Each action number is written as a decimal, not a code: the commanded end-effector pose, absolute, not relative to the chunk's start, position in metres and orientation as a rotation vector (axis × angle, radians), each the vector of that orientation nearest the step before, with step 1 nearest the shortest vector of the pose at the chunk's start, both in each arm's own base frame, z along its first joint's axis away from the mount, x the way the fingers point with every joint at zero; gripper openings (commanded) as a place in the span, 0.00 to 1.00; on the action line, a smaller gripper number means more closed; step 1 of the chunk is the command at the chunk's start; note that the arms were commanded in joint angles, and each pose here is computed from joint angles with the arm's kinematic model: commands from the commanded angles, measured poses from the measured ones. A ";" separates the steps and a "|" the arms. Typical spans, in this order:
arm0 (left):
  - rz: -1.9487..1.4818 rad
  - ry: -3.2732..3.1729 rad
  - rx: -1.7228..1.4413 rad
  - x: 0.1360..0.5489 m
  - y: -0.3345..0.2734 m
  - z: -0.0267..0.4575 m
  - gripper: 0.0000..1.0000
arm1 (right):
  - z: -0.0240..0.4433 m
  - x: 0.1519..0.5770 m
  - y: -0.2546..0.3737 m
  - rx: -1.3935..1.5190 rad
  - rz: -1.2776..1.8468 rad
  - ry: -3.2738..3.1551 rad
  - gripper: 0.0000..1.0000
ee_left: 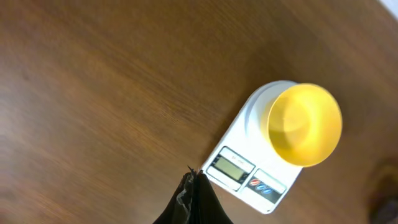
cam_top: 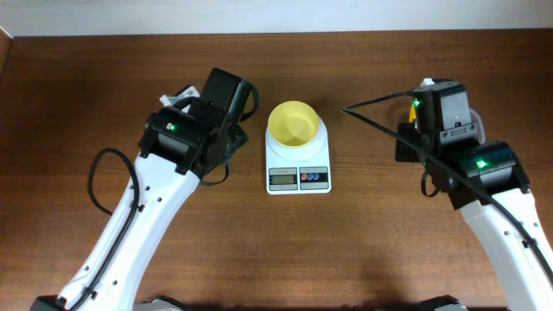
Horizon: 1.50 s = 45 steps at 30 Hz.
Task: Scoop item into bowl and weigh 50g on scale
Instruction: 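Grasp the scoop handle with the right gripper and carry it to the bean tub, then move the left gripper down to the scale's button panel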
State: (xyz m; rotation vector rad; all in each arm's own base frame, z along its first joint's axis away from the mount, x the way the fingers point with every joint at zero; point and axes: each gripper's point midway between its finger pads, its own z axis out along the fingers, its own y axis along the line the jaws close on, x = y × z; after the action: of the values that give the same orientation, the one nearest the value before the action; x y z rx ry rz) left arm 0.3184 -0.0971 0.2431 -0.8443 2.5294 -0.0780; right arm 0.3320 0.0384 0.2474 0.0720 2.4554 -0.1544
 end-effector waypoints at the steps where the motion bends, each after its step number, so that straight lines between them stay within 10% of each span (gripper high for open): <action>1: -0.102 2.557 -0.740 0.316 -0.106 0.248 0.00 | 0.263 0.333 0.036 0.084 -0.162 2.407 0.04; 45: 0.158 2.459 -0.621 0.326 -0.271 0.099 0.00 | 0.263 0.343 -0.035 0.431 0.007 2.377 0.04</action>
State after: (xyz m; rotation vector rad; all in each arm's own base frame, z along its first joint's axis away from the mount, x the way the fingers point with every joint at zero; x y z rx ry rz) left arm 0.3299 -0.2621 0.0995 -0.6003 2.5014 0.1644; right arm 0.3422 -0.0340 0.2490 0.4434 2.4148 -0.0030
